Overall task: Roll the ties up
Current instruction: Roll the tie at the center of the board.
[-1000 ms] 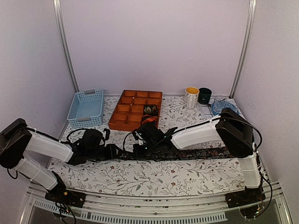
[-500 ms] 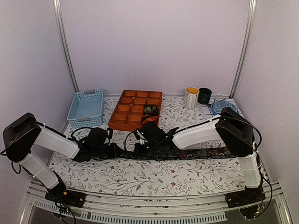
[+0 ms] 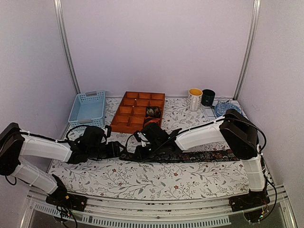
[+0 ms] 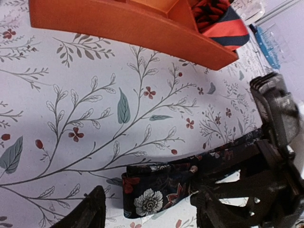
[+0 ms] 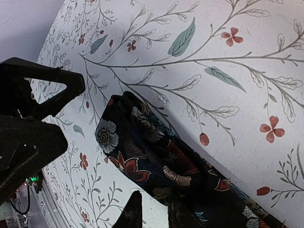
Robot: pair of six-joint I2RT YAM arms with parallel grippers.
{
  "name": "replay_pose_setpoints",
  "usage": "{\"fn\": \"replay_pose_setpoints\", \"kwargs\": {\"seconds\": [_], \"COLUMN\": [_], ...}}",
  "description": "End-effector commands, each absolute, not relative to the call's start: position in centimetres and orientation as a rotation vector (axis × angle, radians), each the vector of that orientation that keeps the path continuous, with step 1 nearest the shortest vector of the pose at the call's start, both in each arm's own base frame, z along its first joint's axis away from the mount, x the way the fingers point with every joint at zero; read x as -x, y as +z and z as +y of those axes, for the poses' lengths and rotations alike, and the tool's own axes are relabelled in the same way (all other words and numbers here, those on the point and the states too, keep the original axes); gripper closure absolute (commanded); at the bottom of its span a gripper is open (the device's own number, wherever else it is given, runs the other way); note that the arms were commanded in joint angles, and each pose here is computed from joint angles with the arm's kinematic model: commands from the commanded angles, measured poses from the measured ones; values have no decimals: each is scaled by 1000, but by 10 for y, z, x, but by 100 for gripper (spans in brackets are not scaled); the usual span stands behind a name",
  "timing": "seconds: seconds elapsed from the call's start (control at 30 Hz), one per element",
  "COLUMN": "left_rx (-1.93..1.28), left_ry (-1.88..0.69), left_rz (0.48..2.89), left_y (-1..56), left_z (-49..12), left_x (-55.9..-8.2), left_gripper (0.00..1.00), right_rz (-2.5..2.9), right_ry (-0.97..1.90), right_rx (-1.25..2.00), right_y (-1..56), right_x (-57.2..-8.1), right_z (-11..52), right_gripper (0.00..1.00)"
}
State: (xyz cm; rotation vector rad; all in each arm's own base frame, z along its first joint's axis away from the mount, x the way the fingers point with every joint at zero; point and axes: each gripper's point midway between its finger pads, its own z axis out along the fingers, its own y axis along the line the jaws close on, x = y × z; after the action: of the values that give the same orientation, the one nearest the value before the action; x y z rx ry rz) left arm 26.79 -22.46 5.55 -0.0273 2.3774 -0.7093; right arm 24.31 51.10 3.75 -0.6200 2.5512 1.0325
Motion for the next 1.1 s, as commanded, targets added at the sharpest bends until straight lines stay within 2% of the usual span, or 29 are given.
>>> {"fn": "replay_pose_setpoints", "kwargs": {"seconds": [0.0, 0.2, 0.47, 0.73, 1.07], "left_rx": [14, 33, 37, 47, 41], "left_ry": [-686, -702, -698, -776, -823], "left_rz": [2383, 2367, 2356, 2354, 2375], "left_y": [58, 61, 62, 57, 50], "left_z": [-219, -214, -211, -217, -221], "left_x": [-260, -255, -254, -254, -254], "left_gripper": [36, 36, 36, 36, 32], "right_rz": [2329, 2250, 2196, 2390, 2556], "right_ry": [1171, 1207, 1205, 1071, 1016], "right_rx": [653, 679, 688, 653, 577], "right_y": [158, 187, 206, 137, 64], "right_x": [-246, -243, -244, -254, -265], "right_z": [514, 515, 515, 519, 515], "right_gripper": [79, 73, 72, 92, 99]}}
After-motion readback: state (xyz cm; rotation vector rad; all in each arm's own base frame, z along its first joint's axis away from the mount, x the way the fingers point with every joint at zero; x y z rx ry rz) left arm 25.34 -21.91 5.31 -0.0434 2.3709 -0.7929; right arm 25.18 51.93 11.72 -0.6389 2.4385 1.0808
